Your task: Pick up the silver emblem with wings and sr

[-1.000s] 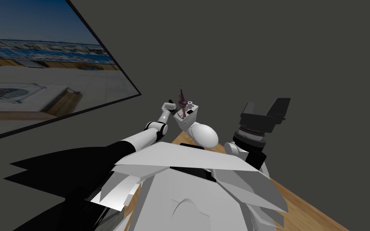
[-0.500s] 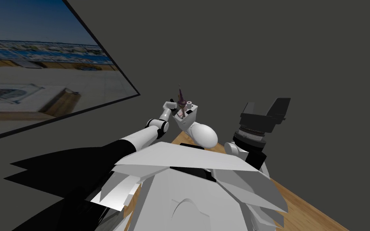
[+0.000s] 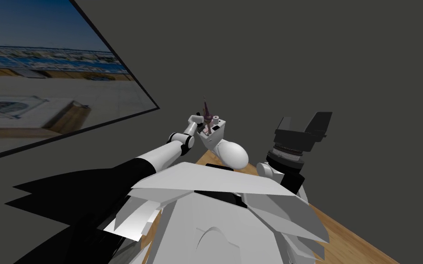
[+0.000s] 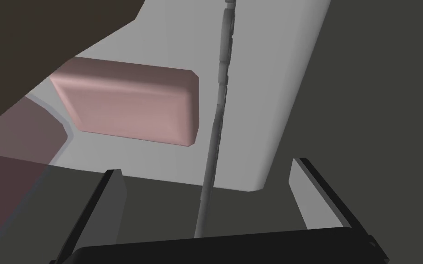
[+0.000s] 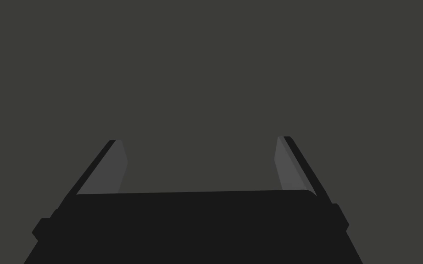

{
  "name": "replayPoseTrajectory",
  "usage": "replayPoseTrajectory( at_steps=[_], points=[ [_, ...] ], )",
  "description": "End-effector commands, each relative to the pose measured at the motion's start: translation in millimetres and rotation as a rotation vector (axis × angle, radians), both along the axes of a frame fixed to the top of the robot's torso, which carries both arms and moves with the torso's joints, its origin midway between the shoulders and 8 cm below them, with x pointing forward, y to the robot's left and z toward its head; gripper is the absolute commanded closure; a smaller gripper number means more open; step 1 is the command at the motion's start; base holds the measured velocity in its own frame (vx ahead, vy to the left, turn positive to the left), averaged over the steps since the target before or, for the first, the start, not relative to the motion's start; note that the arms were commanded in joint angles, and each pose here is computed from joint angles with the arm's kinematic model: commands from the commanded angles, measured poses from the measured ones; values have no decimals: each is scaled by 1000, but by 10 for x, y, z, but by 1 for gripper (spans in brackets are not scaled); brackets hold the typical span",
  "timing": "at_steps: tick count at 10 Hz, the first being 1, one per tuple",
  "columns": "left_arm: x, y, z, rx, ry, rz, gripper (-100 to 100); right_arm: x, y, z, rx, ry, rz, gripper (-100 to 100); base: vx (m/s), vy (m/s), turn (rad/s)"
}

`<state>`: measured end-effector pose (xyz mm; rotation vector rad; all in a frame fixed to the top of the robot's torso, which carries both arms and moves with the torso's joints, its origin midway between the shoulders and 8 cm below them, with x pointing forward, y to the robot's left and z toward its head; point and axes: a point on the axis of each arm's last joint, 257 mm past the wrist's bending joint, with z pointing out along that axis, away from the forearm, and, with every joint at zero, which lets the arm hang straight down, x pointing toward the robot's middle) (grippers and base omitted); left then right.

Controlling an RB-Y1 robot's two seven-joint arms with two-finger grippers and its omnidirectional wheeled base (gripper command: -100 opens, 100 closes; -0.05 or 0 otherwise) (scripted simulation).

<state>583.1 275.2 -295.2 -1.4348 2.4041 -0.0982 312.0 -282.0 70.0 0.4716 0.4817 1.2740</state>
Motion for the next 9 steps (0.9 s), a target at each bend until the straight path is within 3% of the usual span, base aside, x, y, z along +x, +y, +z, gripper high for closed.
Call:
replayPoseTrajectory(
  at_steps=[1, 9],
  points=[
    [-60, -73, 19, 2, 46, -9, -100, 0, 0, 0, 0, 0, 0, 0, 1, -34, -10],
    [-379, -280, -15, 14, 225, -36, -100, 0, 0, 0, 0, 0, 0, 0, 1, -17, -6]
  ],
)
